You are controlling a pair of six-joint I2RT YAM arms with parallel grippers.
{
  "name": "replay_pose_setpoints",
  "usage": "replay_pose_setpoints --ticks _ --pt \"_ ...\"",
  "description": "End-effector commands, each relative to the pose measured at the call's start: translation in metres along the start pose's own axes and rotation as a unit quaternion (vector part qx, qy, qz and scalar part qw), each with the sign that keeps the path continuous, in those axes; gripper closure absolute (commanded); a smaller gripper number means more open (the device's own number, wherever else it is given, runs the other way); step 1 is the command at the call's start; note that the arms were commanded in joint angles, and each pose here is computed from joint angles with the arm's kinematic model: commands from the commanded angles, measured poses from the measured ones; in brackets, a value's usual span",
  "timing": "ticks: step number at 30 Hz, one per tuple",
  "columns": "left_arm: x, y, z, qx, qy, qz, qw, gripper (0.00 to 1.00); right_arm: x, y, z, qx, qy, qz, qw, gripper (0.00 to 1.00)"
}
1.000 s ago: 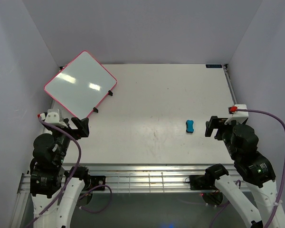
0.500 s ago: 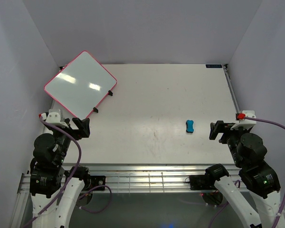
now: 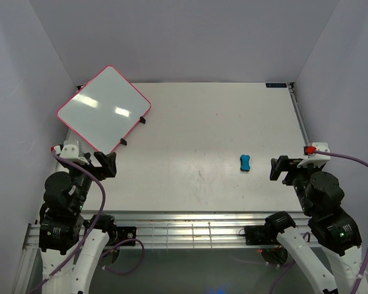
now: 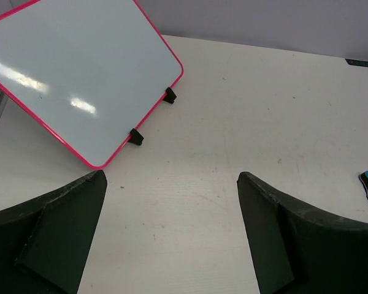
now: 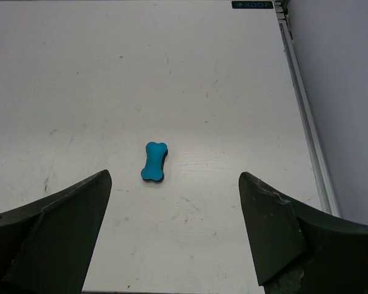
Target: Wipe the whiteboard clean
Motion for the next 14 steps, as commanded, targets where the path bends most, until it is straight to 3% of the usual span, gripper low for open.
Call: replay_pose_setpoints --ticks 1,14 --pt "0.0004 -0.0036 -0.0002 0.001 -0.002 0.0 1.0 0.02 -0.0034 -0.0035 0.003 -0.007 -0.01 -0.016 1.0 0.1" --pt "-0.0001 -0.0037 -0.0003 0.003 -0.005 0.001 1.0 0.02 -0.0018 -0.0069 0.005 -0.01 -0.01 -0.007 1.0 0.1"
Point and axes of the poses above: each gripper's point midway between its finger pads, its own y axis back along the fingers, its own z axis along the line the jaws close on, x = y × z, the point moved 10 cm from there along y, back along the fingers, and after that the axes turned 6 degrees about -y, right-handed, at the moved point
